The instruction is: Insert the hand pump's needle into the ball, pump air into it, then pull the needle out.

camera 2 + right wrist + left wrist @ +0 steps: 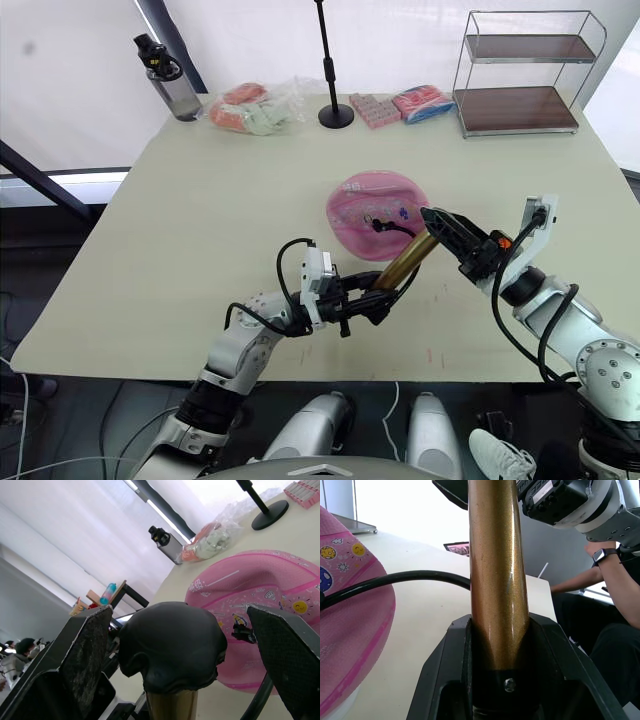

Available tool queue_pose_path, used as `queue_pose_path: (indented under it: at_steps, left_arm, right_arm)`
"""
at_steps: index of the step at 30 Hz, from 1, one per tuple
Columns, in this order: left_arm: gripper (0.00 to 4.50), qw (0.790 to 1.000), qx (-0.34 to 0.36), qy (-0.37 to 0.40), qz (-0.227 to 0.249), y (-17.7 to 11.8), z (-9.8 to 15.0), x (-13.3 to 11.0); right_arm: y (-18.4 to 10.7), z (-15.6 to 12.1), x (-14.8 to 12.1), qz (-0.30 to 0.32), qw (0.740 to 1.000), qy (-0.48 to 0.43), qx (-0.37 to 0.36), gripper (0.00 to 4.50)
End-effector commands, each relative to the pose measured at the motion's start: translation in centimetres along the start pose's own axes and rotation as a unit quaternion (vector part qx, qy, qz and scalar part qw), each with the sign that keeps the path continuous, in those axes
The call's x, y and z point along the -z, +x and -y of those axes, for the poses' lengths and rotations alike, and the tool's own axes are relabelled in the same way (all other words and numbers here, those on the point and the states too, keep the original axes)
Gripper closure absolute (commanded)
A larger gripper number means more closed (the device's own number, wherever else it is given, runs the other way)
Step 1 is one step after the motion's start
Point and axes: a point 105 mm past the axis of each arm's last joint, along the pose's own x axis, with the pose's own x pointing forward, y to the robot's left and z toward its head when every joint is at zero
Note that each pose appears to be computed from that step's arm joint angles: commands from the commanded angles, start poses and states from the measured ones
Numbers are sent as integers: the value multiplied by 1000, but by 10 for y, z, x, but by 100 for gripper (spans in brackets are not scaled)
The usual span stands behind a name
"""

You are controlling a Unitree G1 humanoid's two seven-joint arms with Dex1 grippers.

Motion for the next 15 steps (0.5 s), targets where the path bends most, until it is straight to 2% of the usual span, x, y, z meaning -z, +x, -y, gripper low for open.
queue_pose_path:
  at_steps: [1, 15]
  left_arm:
    - [343, 1000, 5, 3, 18, 2, 3, -7]
    - [343, 1000, 1, -3, 19, 1, 4, -6]
  right_arm:
    - [2, -9, -7, 21, 999, -17, -18, 0]
    - [8, -16, -6, 30, 999, -29, -28, 0]
